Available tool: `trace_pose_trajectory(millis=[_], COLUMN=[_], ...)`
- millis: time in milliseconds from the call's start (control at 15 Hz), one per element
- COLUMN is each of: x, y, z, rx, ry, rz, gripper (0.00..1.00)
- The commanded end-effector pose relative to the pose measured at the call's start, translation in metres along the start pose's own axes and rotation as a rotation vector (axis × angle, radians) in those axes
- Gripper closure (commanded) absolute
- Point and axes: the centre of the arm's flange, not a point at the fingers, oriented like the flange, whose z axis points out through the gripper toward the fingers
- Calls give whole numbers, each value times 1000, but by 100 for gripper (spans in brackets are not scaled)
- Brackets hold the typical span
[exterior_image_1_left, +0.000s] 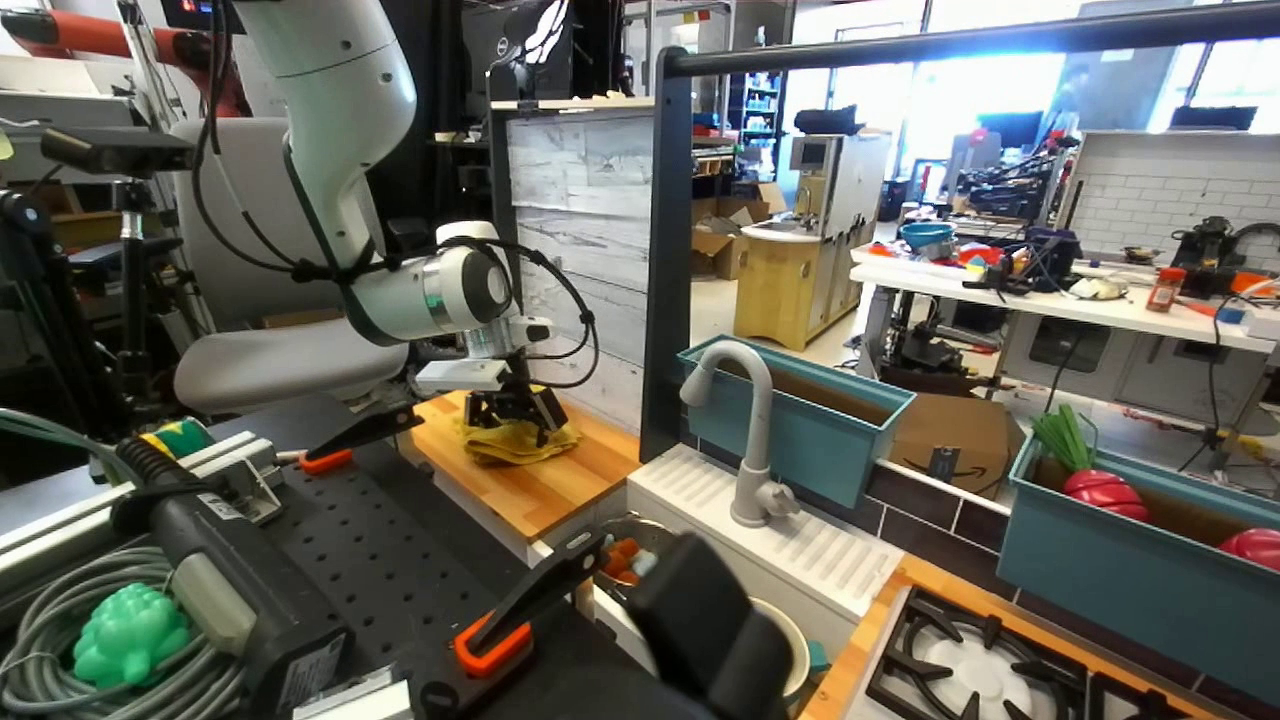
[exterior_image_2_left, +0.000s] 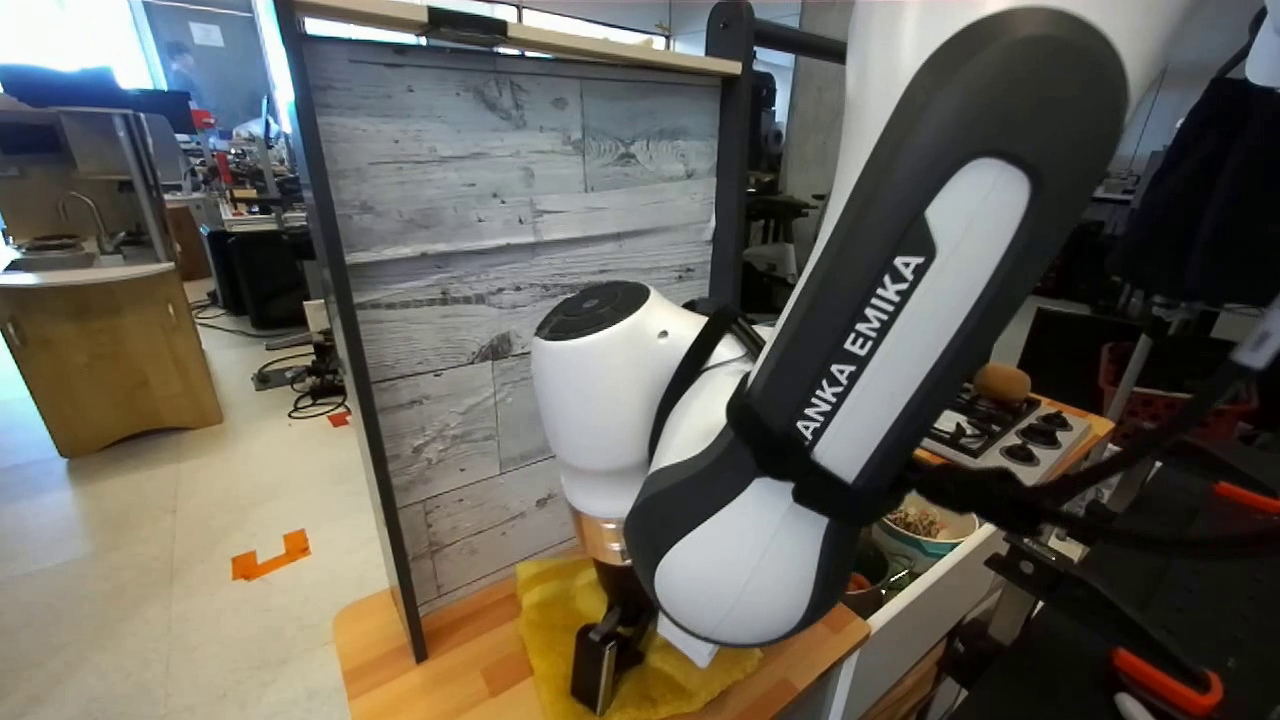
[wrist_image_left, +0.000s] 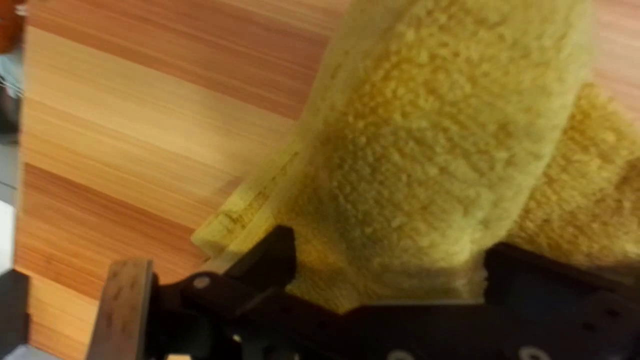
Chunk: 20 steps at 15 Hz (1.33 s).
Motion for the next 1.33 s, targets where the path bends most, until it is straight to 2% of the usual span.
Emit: trace_pose_trajectory(millis=[0,133,267,533,800,933,1067,1267], x=[12,21,24,0,-8,-3,0,-10], y=[-85,-115,-111,-47,27,51,42,-26], z=[28,32,36,38,29,28,35,38], rx=[55,76,82,39,-57,-114,-141,-95], ry=[82,114,114,50,27,33,30,53], rz=[-67,-70,-44,32,84,81,12,-154], gripper=[0,0,0,0,0,0,0,0])
